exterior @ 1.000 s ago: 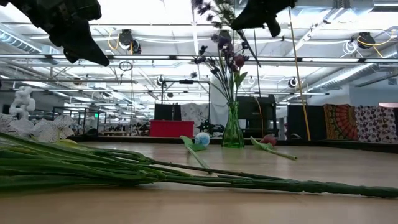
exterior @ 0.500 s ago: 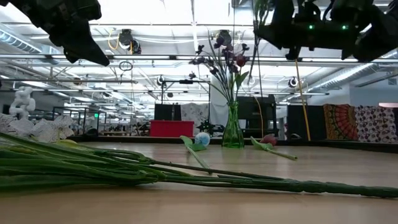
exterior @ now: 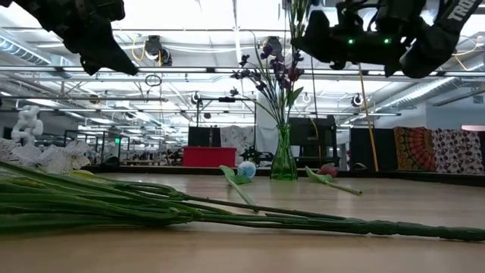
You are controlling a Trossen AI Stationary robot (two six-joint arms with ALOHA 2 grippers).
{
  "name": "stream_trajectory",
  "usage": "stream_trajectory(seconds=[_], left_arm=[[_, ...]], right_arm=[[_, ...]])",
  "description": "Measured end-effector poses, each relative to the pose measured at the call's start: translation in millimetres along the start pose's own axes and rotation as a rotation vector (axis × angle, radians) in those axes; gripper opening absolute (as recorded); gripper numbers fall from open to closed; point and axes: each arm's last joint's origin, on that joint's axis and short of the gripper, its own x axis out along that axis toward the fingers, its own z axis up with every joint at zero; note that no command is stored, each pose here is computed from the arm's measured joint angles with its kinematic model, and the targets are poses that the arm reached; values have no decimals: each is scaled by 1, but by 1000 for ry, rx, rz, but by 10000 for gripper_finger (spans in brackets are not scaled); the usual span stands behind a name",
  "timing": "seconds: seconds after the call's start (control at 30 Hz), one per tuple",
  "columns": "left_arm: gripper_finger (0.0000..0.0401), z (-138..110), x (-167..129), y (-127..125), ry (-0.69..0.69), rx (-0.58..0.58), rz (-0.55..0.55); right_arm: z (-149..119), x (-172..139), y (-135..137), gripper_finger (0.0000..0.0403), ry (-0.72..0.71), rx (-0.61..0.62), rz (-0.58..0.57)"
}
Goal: Sort flowers into vase by color
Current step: Put the top violet flowers into the green flower vase
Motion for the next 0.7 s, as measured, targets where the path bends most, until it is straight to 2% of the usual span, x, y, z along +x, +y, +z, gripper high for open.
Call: stream_trajectory(seconds=[0.23, 0.5, 0.7], left_arm=[[6, 0, 0, 0, 0, 0, 0], [6, 0, 0, 0, 0, 1, 0], [6, 0, 0, 0, 1, 1, 1]], right_arm=[[-12, 6, -13, 0, 5, 8, -51], [-32, 9, -19, 0, 55, 29, -56], [-34, 10, -24, 0, 61, 23, -71]])
